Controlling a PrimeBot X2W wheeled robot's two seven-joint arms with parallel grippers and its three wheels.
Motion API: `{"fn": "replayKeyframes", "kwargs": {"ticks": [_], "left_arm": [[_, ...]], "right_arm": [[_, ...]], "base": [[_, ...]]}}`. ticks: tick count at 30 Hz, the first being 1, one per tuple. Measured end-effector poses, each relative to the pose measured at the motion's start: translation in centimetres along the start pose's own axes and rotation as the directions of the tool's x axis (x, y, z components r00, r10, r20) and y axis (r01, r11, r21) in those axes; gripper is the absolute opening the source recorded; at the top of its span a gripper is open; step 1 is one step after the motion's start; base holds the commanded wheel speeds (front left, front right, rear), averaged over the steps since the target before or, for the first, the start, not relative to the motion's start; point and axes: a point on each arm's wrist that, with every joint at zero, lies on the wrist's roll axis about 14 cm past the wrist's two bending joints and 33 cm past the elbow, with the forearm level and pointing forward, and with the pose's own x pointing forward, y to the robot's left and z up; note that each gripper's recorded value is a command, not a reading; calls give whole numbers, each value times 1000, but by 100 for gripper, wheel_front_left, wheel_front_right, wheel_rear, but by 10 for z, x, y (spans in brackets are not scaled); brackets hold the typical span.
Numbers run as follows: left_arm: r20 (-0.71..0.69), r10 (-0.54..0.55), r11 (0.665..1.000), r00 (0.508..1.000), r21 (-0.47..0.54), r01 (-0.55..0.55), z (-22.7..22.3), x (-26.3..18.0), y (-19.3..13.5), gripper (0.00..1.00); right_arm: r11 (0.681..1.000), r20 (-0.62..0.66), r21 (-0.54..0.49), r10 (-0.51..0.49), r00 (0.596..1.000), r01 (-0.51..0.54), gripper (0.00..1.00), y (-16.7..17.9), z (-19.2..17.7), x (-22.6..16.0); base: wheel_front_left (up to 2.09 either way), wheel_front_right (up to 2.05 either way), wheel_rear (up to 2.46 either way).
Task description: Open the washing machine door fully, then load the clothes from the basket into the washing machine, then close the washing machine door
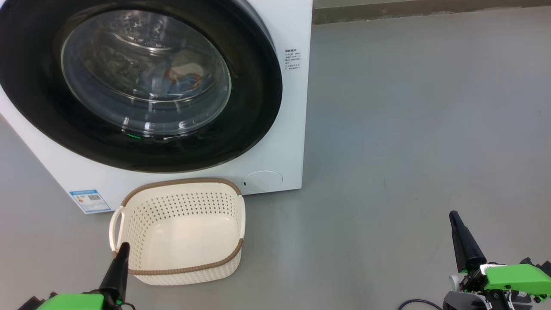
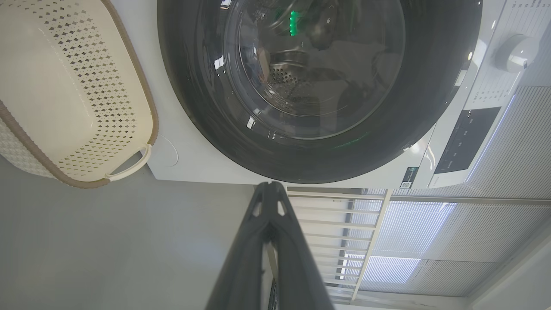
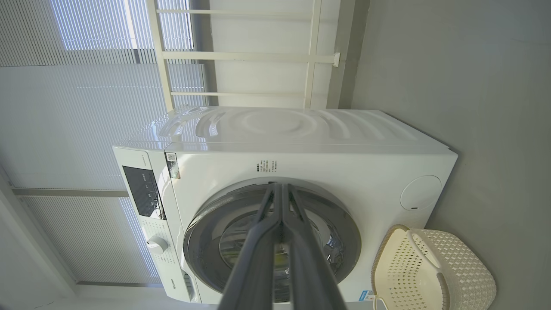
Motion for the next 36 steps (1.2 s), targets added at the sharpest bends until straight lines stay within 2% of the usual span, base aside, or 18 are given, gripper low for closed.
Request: {"fn": "replayKeyframes", "kwargs": {"ticks": [36], "left_arm": [[1,0,1000,1000,0,0,0,0,0,0]], "right_arm": [[1000,-2,4,0,1000,0,0,0,-1,0]], "base": [[0,0,0]]}}
